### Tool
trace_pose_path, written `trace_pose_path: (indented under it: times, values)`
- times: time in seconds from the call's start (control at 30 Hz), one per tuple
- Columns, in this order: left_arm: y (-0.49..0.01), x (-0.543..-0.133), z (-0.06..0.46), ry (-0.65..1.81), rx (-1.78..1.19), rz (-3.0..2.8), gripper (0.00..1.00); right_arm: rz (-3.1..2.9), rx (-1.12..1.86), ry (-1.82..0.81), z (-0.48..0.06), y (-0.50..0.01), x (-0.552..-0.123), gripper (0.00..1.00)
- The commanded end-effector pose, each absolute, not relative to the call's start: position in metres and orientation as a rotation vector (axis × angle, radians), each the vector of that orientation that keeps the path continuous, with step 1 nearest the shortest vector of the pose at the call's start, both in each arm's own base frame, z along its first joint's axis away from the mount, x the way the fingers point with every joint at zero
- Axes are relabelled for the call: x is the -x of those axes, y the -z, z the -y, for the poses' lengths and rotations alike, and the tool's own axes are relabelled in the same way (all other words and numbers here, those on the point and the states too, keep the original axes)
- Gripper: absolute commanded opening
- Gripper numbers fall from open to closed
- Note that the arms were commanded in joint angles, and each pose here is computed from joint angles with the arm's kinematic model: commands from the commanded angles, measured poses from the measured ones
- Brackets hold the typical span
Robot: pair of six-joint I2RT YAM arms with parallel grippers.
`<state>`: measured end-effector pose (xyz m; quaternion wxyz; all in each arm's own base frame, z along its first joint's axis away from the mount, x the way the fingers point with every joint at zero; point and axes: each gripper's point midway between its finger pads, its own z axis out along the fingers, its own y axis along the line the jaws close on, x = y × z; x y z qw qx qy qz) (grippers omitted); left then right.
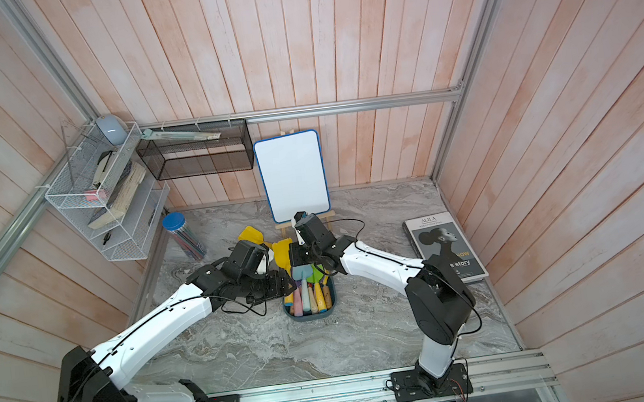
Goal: Put the shovel into the storage box
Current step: Place the shovel in the storage box.
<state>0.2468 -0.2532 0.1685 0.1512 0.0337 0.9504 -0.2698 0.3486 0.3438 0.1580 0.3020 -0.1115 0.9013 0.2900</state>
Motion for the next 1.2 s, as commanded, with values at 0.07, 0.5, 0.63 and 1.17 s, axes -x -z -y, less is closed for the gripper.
trace_pose_path:
  times: [0.07,0.5,0.63,1.17]
  values:
    - [-0.190,-0.246,0.259,0.859,-0.159,-2.634,0.79,-2.348,0.334,-0.776,-0.314,-0.165,-0.349,0.00]
    - [-0.200,-0.248,0.265,0.922,-0.177,-2.569,0.79,-2.328,0.354,-0.762,-0.287,-0.139,-0.355,0.00]
    - [-0.202,-0.248,0.264,0.921,-0.176,-2.560,0.79,-2.333,0.347,-0.777,-0.287,-0.130,-0.359,0.00]
    - [-0.202,-0.247,0.262,0.912,-0.174,-2.554,0.79,-2.367,0.399,-0.795,-0.289,-0.101,-0.363,0.00]
